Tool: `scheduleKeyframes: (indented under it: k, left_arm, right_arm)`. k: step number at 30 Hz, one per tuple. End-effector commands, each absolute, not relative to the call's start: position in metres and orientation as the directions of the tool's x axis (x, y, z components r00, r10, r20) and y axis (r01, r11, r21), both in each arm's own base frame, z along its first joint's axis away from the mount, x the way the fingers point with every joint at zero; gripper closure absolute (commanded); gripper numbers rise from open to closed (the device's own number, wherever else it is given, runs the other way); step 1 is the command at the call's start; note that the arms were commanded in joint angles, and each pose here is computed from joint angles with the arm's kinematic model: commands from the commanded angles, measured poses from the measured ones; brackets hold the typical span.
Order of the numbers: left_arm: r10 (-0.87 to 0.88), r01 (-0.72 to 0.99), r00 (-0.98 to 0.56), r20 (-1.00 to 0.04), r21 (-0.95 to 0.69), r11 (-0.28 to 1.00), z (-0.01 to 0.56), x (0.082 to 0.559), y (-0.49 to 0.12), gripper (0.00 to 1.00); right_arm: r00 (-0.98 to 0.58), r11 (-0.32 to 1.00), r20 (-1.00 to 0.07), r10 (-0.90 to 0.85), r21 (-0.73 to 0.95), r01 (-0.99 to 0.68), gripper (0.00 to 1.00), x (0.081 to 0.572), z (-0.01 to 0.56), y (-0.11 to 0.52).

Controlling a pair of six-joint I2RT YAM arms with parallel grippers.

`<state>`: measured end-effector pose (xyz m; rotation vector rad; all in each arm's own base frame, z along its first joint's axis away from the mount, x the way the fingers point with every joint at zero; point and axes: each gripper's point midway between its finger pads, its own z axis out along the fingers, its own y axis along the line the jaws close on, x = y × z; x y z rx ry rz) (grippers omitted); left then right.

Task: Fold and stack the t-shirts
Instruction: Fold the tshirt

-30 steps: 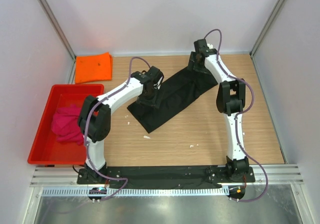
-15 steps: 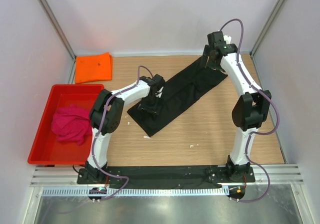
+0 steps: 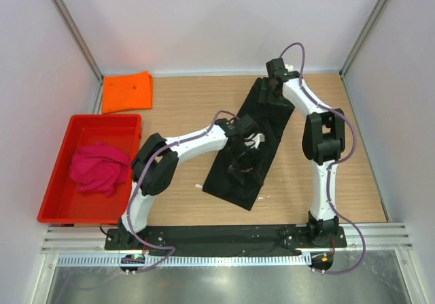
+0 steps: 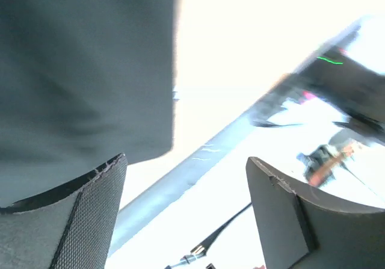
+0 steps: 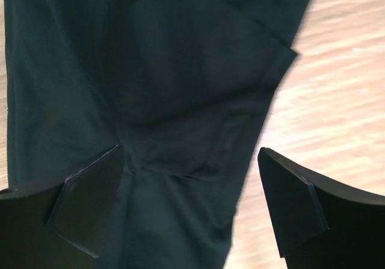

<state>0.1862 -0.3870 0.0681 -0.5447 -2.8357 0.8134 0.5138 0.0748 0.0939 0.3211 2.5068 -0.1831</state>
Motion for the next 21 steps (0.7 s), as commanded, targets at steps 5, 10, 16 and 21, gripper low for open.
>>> scheduleKeyframes:
  k: [5,10,16,21]
  left_arm:
    - [0.311,0.281,-0.945,-0.099,-0.732,0.621,0.177,0.205,-0.417,0.19]
    - [0.177,0.304,-0.948,-0.265,-0.579,0.757,0.195,0.233,-0.342,0.2]
    - [0.019,0.215,-0.923,-0.385,-0.472,0.855,0.208,0.245,-0.261,0.21]
    - [-0.053,0.147,-0.915,-0.401,-0.451,0.881,0.204,0.237,-0.224,0.22]
  right_arm:
    - [-0.774,0.984,-0.622,0.115,-0.035,0.174,0.0,0.538,0.097,0.109]
    - [-0.76,0.982,-0.638,0.124,-0.032,0.187,0.0,0.548,0.081,0.116]
    - [-0.771,0.987,-0.634,0.059,-0.077,0.139,0.0,0.562,0.049,0.142]
    - [-0.785,0.993,-0.617,-0.048,-0.114,0.029,0.0,0.565,0.027,0.181]
